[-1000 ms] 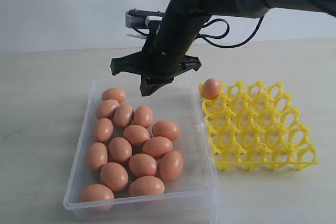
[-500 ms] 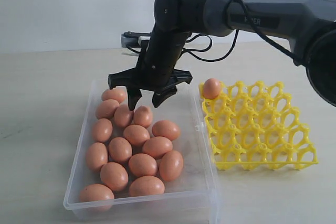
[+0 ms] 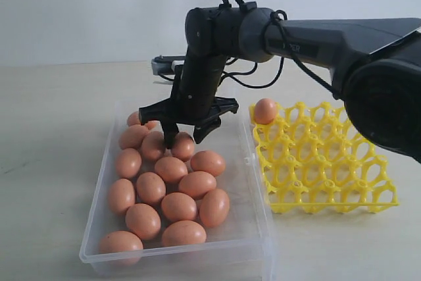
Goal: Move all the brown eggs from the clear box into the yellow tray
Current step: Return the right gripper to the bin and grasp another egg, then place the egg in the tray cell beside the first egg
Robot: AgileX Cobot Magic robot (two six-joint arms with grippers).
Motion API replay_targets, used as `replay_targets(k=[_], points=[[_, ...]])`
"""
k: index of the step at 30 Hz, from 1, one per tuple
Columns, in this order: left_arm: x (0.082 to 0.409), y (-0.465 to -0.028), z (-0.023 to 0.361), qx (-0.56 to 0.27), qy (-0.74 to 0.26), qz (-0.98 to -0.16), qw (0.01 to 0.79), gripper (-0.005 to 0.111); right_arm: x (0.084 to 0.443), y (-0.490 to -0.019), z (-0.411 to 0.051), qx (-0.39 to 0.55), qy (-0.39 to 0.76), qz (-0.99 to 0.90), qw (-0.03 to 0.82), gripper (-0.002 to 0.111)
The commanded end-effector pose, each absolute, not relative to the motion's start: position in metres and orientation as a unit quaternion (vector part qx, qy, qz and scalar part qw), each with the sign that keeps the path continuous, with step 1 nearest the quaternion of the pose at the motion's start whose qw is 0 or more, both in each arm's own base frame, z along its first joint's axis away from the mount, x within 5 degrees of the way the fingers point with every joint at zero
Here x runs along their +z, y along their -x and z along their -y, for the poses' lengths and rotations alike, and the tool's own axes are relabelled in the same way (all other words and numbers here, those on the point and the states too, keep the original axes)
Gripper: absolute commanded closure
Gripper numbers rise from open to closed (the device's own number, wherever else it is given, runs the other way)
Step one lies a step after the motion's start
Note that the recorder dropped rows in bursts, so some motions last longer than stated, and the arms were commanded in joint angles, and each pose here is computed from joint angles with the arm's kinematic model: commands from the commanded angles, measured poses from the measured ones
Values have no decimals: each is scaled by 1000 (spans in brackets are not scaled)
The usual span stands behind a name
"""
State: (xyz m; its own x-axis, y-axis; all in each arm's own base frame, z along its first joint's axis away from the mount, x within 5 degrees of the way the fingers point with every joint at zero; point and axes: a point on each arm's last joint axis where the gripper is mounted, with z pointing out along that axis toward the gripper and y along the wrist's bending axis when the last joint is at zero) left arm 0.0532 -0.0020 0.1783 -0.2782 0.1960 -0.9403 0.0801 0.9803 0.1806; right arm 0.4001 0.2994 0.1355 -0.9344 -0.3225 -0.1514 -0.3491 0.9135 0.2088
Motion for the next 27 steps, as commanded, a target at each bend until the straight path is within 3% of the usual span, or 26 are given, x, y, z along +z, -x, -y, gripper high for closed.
replay_targets(k=[1, 4, 8, 19, 27], points=[[180, -53, 2, 47, -86, -793, 601, 107, 120, -399, -303, 121, 169, -977, 39, 53], [180, -53, 2, 47, -86, -793, 601, 107, 119, -400, -303, 120, 169, -977, 41, 67], [180, -53, 2, 47, -86, -793, 601, 107, 135, -403, -300, 116, 175, -975, 67, 108], [180, -53, 2, 47, -86, -793, 601, 107, 236, -400, -255, 142, 172, -913, 343, 108], [180, -53, 2, 47, -86, -793, 601, 107, 241, -367, -167, 153, 97, -863, 471, 108]])
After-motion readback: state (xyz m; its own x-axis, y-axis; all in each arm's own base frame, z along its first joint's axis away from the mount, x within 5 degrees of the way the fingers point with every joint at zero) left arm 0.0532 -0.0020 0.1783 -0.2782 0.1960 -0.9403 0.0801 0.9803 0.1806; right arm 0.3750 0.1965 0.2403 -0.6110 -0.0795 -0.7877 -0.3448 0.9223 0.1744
